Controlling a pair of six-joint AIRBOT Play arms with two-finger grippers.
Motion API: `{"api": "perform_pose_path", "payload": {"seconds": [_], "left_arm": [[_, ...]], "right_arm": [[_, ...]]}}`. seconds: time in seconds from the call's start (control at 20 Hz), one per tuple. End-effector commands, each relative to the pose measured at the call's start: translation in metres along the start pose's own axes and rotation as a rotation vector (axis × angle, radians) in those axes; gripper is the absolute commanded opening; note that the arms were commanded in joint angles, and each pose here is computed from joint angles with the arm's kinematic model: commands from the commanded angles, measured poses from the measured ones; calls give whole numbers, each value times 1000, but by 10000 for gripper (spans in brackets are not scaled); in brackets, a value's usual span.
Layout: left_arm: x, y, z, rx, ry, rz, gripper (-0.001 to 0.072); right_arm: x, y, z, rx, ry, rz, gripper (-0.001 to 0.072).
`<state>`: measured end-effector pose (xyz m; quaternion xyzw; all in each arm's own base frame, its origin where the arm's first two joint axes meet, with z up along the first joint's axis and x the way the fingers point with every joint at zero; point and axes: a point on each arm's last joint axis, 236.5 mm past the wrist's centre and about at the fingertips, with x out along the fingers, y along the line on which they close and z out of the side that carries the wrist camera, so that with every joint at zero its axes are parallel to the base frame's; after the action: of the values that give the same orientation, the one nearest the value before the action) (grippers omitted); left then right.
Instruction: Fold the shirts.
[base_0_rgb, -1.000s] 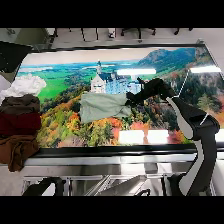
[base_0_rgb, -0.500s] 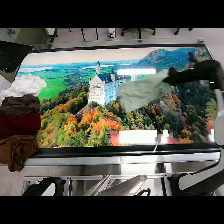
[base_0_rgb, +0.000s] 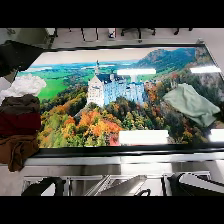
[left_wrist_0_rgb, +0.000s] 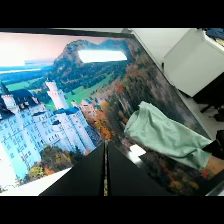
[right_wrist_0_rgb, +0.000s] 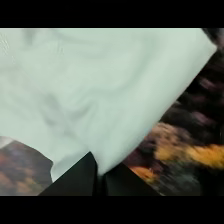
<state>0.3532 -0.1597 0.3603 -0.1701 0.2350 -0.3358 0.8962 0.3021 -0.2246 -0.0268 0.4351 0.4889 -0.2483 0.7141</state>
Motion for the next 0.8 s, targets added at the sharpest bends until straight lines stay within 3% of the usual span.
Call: {"api": "perform_pose_path", "payload": {"seconds": [0.0,0.25,0.3,0.35,0.4,0.6,0.7,0.75], "left_arm": [[32,-8,-15,-14,63,-57,27],[71,-25,-44,-24,171,-131,27],[75,-27,-49,-25,186,-140,27],[78,-30,-52,-23,197,-148,27],[79,-34,-53,-20,200,-156,27],[71,-36,-50,-12,188,-153,27],[58,-34,-40,-5,152,-138,27],[51,-32,-34,-2,132,-125,27]], "right_arm": [[21,-59,-44,135,-19,-62,21],[33,-62,-79,152,76,-65,24],[31,-60,-85,151,103,-62,129],[30,-60,-92,150,129,-61,400],[28,-60,-97,138,155,-64,482],[-19,-68,-91,44,219,-171,478],[-68,-52,-60,1,126,-193,341],[-94,-30,-40,-12,32,-153,342]]}}
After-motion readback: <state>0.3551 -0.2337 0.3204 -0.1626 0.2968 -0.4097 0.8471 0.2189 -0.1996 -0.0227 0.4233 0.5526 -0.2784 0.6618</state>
